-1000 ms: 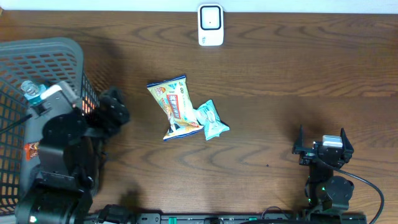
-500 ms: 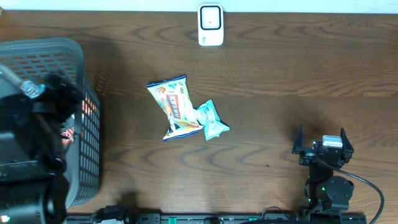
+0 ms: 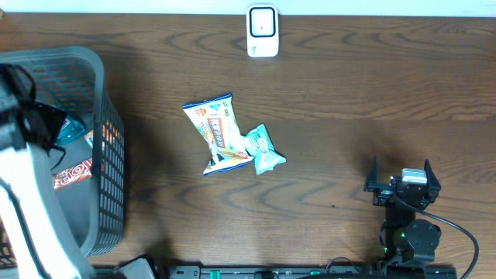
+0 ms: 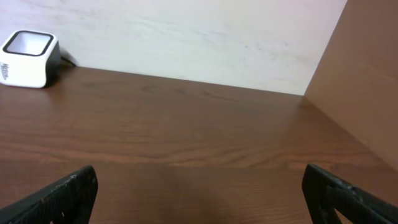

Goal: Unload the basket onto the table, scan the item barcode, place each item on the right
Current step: 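Reach the left gripper into the basket and grasp the red chocolate bar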

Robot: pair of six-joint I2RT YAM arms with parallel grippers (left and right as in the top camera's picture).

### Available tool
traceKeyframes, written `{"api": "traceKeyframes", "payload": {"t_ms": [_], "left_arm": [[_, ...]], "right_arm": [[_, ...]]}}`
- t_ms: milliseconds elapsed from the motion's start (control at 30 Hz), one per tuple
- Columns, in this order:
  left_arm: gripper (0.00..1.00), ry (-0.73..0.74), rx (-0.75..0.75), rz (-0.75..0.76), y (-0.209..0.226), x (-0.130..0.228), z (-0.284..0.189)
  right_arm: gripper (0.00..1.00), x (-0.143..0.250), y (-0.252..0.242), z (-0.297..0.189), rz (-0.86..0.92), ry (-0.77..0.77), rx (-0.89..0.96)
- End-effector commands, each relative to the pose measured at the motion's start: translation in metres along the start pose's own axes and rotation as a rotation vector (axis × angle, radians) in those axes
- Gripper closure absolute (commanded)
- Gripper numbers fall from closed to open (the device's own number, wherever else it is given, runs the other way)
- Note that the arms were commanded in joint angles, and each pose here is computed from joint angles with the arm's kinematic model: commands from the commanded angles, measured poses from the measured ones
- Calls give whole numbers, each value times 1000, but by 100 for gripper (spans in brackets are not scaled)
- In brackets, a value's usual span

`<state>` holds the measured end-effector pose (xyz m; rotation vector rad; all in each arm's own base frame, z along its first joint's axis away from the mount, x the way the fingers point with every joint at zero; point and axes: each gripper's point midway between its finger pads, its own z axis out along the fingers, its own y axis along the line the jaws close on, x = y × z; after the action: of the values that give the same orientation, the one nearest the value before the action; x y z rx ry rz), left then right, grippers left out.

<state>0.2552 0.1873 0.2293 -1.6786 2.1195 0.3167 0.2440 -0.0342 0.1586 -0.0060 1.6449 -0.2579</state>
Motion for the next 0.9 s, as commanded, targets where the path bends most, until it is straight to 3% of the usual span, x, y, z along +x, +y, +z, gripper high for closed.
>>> {"api": "traceKeyframes", "payload": {"t_ms": [0,300,867], "left_arm": [[4,110,-93,-150,5,13,35],[4,230,-255,-151,19,43,121],[4,211,-272,-282,51,81,184]], "right_arm": [[1,1,-2,0,-7,2,11],[1,1,-2,0,-6,2,11],[1,1,-2,0,-7,2,11]]}}
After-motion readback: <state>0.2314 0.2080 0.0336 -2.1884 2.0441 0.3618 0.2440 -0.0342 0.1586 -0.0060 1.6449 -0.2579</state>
